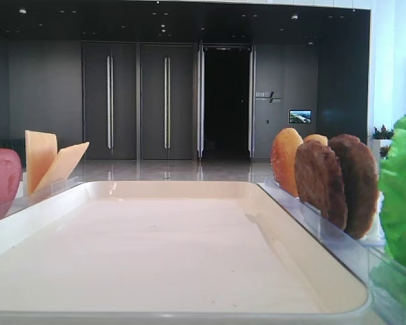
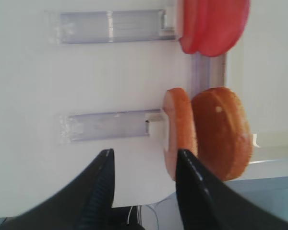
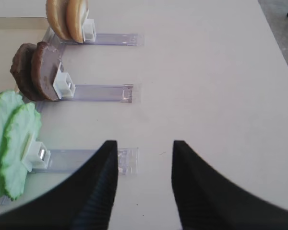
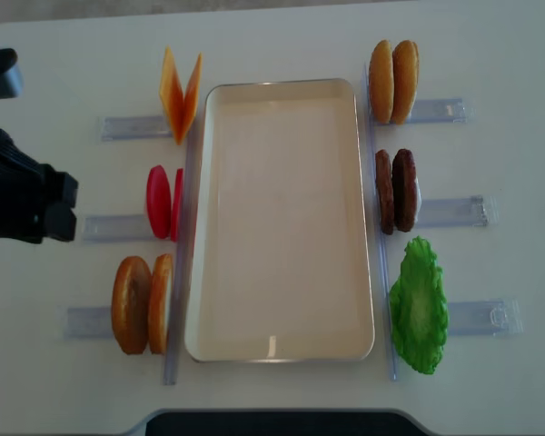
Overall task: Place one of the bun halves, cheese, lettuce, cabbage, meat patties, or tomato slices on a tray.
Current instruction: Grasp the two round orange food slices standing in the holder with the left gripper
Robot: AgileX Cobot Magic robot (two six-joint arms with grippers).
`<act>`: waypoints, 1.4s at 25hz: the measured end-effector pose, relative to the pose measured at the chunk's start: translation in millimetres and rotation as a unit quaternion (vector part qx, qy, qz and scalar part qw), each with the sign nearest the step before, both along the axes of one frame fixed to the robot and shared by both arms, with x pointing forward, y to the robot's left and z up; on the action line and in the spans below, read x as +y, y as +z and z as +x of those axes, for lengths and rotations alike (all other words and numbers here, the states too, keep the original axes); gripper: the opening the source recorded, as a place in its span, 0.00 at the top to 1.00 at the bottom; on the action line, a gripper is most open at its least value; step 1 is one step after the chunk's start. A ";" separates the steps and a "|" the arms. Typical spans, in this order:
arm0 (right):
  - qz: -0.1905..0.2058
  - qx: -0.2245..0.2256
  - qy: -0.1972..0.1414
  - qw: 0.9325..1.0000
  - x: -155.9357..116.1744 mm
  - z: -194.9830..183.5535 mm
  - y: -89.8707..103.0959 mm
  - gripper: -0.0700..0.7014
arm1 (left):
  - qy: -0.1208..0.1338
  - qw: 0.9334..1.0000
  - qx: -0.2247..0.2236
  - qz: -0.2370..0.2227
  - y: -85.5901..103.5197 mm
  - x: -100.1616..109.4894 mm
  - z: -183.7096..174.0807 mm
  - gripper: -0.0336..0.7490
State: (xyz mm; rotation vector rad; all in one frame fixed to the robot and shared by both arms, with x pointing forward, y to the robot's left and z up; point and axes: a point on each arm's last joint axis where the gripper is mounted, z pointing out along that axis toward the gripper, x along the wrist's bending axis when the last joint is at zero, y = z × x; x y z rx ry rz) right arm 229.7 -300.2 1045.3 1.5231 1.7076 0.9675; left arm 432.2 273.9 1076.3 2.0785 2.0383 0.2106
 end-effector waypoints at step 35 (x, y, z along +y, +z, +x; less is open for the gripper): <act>0.000 0.000 0.000 1.000 0.0 0.0 0.0 0.53 | -0.064 0.996 0.063 0.011 -49.8 -99.9 -6.5 0.37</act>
